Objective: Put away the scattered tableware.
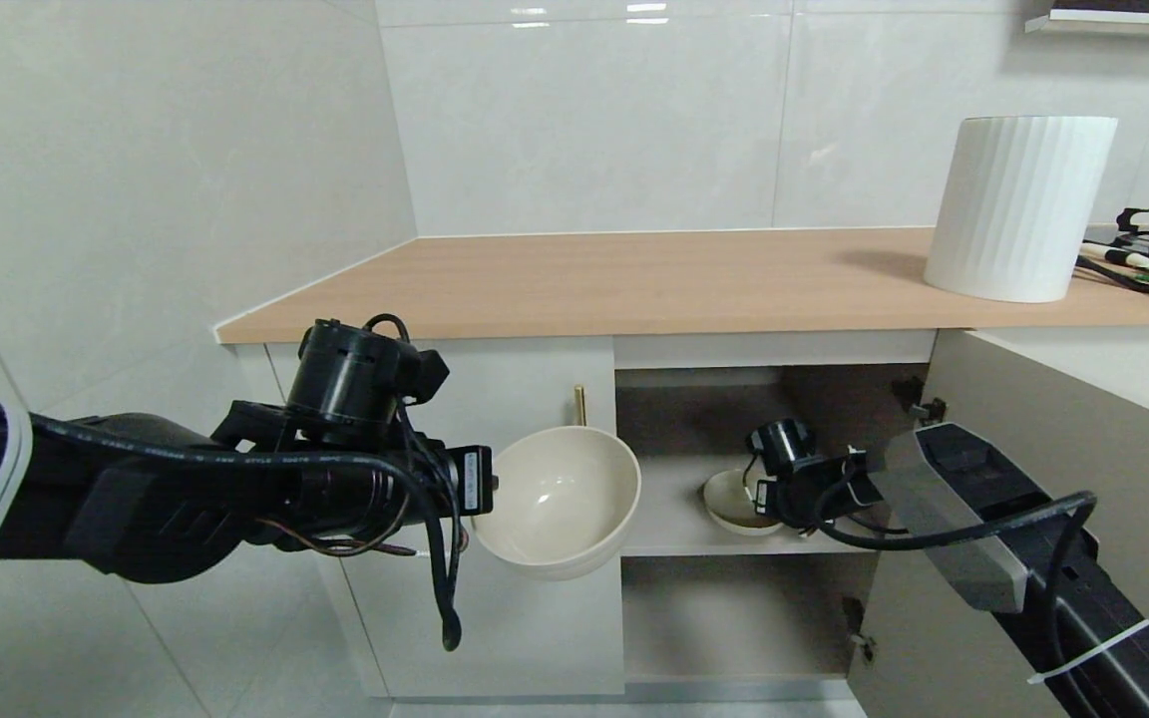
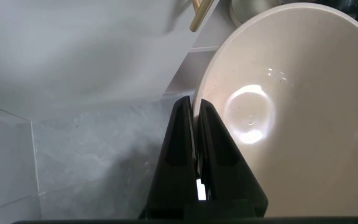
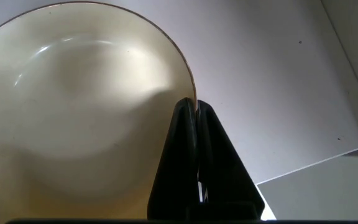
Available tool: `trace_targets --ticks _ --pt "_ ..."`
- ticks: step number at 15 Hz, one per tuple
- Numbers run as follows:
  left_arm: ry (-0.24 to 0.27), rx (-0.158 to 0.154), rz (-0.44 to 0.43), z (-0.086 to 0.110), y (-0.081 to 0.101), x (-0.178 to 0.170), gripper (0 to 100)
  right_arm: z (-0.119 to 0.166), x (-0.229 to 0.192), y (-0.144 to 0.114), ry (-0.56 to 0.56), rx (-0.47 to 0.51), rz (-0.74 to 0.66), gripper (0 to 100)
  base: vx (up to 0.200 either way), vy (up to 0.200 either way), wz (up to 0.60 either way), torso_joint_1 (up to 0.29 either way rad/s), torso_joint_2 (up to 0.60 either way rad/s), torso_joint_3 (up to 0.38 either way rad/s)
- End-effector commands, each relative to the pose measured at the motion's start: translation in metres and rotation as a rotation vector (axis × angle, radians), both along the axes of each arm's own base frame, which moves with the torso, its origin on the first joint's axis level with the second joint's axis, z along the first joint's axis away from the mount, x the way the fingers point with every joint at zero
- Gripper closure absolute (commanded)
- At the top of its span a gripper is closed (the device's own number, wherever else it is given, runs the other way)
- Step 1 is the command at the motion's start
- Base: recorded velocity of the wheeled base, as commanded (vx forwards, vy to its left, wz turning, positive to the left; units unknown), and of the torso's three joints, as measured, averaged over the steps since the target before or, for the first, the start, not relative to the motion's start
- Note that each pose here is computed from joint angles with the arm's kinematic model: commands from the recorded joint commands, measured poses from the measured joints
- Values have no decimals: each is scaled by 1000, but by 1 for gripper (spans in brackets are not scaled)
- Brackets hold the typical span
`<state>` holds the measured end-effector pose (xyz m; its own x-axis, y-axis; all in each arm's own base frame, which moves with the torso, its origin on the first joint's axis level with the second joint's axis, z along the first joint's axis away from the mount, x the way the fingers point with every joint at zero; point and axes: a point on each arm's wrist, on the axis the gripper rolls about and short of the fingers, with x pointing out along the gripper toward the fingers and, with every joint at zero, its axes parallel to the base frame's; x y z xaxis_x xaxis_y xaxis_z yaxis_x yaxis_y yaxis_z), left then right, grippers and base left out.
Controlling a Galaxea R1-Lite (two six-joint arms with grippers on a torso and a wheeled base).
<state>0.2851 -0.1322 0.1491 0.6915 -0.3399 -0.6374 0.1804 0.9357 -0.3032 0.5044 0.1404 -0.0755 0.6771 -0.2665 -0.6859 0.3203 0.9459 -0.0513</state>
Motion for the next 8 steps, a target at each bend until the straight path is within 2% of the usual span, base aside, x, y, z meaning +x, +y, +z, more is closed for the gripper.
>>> trace_targets --ticks 1,3,4,8 --pt "2 1 -1 -1 -1 0 100 1 1 0 -8 2 1 100 0 0 0 0 0 0" --pt "2 1 -1 -1 -1 0 100 2 1 1 -14 4 1 100 0 0 0 0 0 0" --pt "3 1 -1 -1 -1 0 100 3 2 1 -21 7 2 0 0 0 0 0 0 0" --pt "9 4 -6 -3 -2 1 100 13 4 1 -55 26 -12 0 0 0 0 0 0 0"
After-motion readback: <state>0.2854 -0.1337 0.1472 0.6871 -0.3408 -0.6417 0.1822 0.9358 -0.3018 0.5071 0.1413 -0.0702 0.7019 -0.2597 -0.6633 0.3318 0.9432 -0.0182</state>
